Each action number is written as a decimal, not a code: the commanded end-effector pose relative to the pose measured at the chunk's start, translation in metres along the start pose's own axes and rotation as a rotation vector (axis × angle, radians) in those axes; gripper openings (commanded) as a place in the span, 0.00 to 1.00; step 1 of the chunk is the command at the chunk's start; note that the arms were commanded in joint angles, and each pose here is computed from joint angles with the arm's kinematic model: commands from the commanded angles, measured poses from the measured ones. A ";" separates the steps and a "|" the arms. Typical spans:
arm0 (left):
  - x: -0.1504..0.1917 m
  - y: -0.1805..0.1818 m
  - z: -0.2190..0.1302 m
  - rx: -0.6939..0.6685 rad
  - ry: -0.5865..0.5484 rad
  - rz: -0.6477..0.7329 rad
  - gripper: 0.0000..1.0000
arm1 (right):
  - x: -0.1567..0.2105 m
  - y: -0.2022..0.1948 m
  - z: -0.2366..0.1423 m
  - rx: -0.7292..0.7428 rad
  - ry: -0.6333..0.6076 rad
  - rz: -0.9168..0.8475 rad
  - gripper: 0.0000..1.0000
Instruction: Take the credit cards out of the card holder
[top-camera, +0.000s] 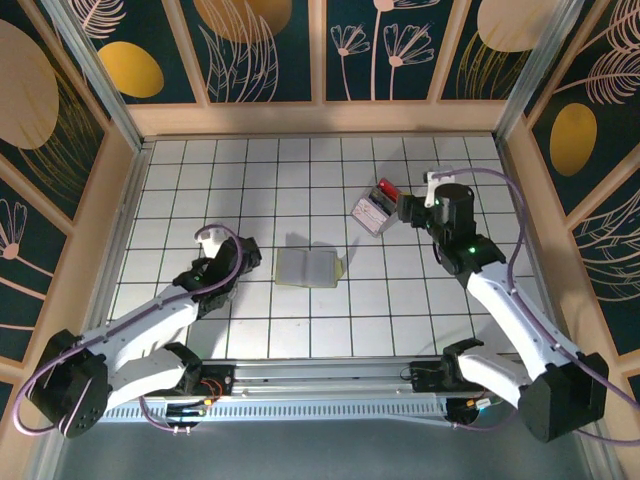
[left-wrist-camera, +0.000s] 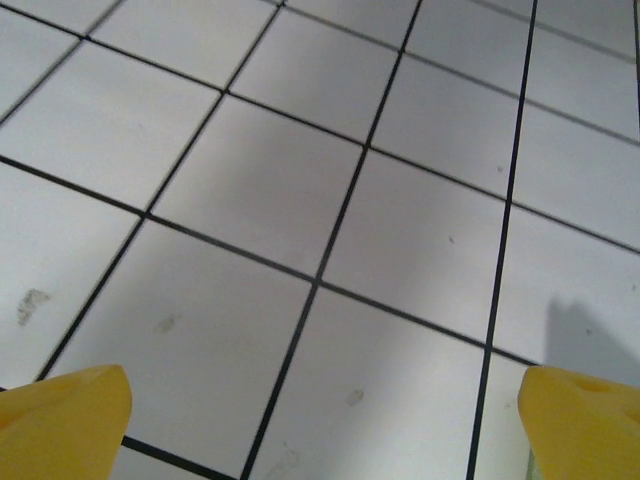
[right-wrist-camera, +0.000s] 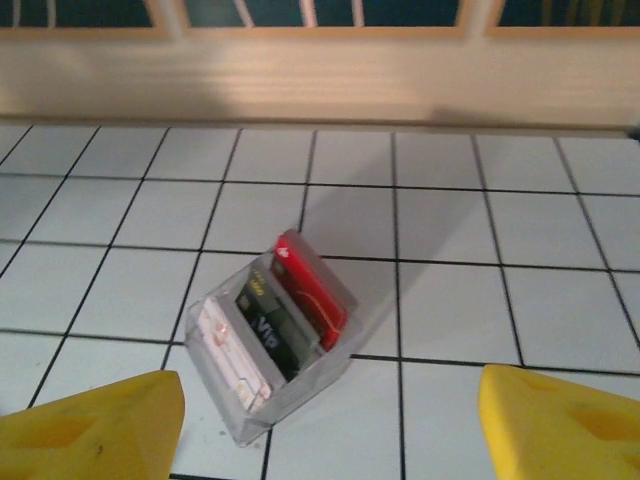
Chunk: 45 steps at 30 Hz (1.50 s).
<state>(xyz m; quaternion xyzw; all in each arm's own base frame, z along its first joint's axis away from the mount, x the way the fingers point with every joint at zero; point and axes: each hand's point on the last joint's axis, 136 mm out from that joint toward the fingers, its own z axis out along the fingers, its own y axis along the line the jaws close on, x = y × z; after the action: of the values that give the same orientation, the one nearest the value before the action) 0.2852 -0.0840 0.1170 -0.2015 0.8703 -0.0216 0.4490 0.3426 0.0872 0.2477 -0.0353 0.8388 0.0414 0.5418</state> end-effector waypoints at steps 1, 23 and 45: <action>-0.022 0.007 -0.003 -0.007 -0.101 -0.005 0.99 | -0.008 -0.025 -0.007 0.119 -0.079 0.077 0.80; -0.106 0.079 0.008 -0.128 -0.435 -0.086 0.99 | 0.008 -0.080 -0.014 0.328 -0.292 0.193 0.99; -0.107 0.092 0.010 -0.033 -0.680 0.092 0.99 | 0.038 -0.097 0.000 0.317 -0.525 0.103 0.99</action>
<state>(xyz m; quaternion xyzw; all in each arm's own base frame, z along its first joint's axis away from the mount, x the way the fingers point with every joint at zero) 0.3183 0.0451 0.1507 -0.1825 0.7175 0.0972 0.6651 0.3390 -0.0086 0.1845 0.0980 0.7182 -0.0766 0.6846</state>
